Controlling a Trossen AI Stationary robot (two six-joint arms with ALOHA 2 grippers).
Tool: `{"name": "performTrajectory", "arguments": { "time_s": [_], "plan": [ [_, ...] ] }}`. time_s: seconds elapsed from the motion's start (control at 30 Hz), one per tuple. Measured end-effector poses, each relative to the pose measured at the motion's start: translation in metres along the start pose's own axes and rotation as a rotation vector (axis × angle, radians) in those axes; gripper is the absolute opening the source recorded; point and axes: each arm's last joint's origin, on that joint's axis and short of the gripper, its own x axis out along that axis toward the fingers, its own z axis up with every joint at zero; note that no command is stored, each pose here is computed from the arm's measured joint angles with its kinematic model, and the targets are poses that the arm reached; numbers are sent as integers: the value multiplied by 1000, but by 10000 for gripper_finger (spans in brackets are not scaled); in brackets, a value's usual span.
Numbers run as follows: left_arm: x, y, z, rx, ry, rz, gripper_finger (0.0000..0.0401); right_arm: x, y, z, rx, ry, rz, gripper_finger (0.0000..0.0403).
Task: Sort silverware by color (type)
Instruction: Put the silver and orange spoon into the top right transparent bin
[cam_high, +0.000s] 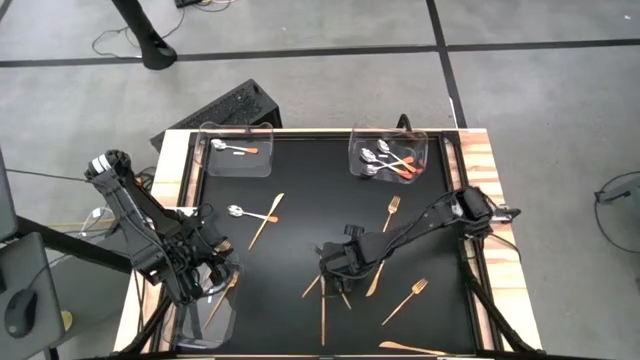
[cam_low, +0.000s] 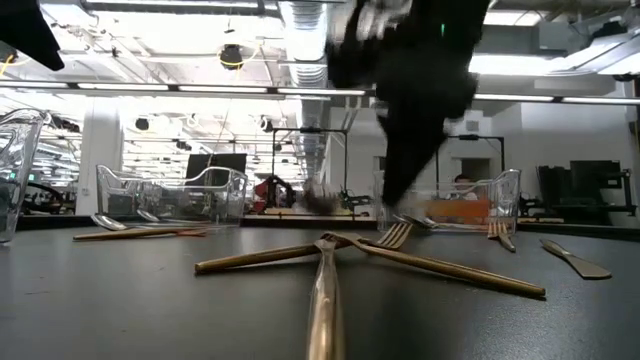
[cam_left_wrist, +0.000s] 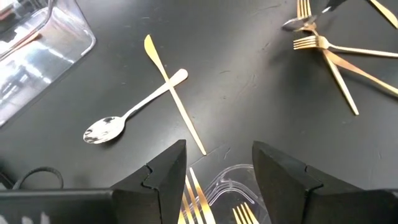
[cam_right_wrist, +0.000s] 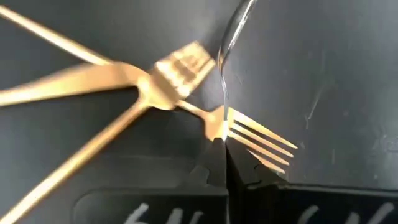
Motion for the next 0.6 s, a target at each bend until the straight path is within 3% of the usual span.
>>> {"name": "performTrajectory", "arguments": {
  "time_s": [0.13, 0.23, 0.43, 0.6],
  "plan": [
    [0, 0, 0, 0, -10, -1, 167, -27, -5, 0, 1, -53, 1, 5],
    [0, 0, 1, 0, -42, -2, 167, -45, -19, -3, -7, -53, -79, 5],
    [4, -4, 6, 41, -68, -15, 167, -70, -69, -11, -34, 42, -293, 5],
    [10, -10, 15, 70, -78, -37, 167, -74, -121, -19, -49, 102, -399, 5]
  ]
}}
